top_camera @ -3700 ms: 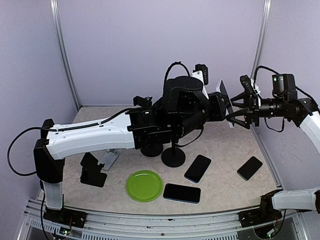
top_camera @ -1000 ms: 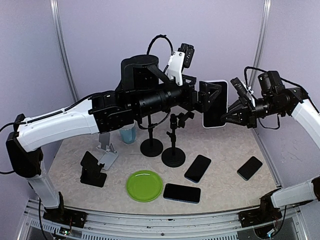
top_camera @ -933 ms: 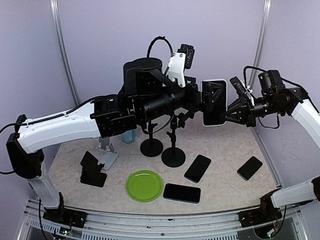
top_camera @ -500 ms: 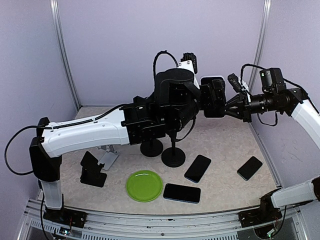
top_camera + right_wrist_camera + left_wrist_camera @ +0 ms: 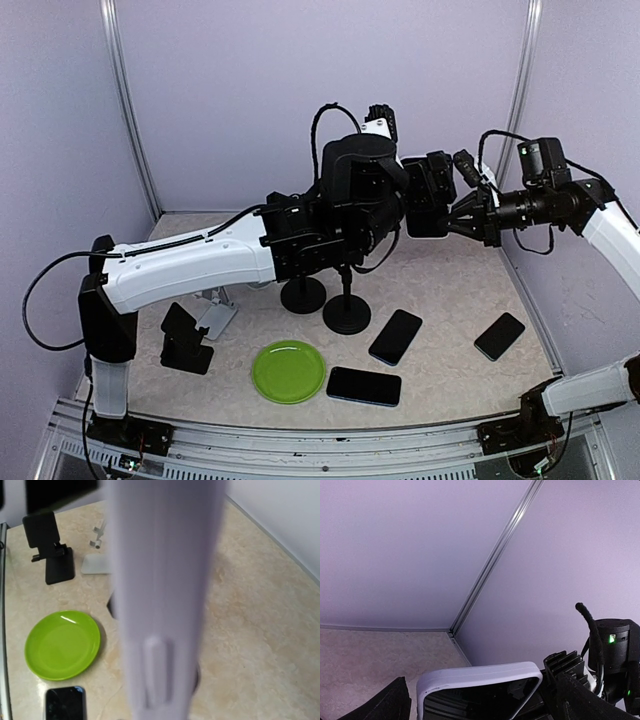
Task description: Place the phone on the phone stand
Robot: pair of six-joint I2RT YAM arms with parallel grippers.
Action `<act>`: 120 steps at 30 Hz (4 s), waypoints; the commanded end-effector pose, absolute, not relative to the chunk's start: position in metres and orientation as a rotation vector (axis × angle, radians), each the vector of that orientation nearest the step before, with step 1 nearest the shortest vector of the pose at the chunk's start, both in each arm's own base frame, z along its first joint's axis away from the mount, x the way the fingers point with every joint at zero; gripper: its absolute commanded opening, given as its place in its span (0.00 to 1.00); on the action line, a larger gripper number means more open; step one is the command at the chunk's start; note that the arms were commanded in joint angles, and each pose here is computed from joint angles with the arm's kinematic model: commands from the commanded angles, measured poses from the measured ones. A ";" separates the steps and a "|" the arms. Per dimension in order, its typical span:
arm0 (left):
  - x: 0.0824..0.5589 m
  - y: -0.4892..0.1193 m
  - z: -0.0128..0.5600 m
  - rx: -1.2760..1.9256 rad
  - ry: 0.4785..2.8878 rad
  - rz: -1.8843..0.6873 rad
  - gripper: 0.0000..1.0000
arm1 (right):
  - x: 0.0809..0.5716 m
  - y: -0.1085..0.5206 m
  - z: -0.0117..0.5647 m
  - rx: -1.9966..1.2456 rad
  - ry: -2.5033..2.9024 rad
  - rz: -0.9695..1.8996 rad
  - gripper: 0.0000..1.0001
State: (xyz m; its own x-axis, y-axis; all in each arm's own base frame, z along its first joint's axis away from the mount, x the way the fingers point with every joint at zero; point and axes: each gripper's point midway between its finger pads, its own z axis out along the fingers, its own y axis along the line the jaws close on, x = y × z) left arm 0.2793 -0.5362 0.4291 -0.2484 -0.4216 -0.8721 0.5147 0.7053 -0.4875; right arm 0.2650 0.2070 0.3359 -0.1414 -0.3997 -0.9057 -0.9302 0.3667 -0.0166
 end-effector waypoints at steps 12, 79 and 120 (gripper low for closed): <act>0.305 -0.541 0.404 0.010 1.667 -0.851 0.95 | 0.252 0.217 0.357 -1.234 1.591 0.730 0.00; 0.262 -0.287 0.508 0.301 1.507 -0.349 0.52 | 0.298 0.094 0.243 -0.755 1.819 0.699 0.99; 0.330 -0.184 0.303 0.523 1.722 -0.347 0.64 | 0.262 0.117 0.222 -0.935 1.711 0.663 0.91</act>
State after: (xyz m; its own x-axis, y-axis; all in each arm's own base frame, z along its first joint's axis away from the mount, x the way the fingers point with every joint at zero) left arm 0.3275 -0.1692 0.2748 -0.2862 0.1894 -0.9392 0.4424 0.8956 0.0458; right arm 0.2642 0.1136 0.2242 -0.1712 -0.2621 -0.9497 -0.8293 0.5587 -0.0047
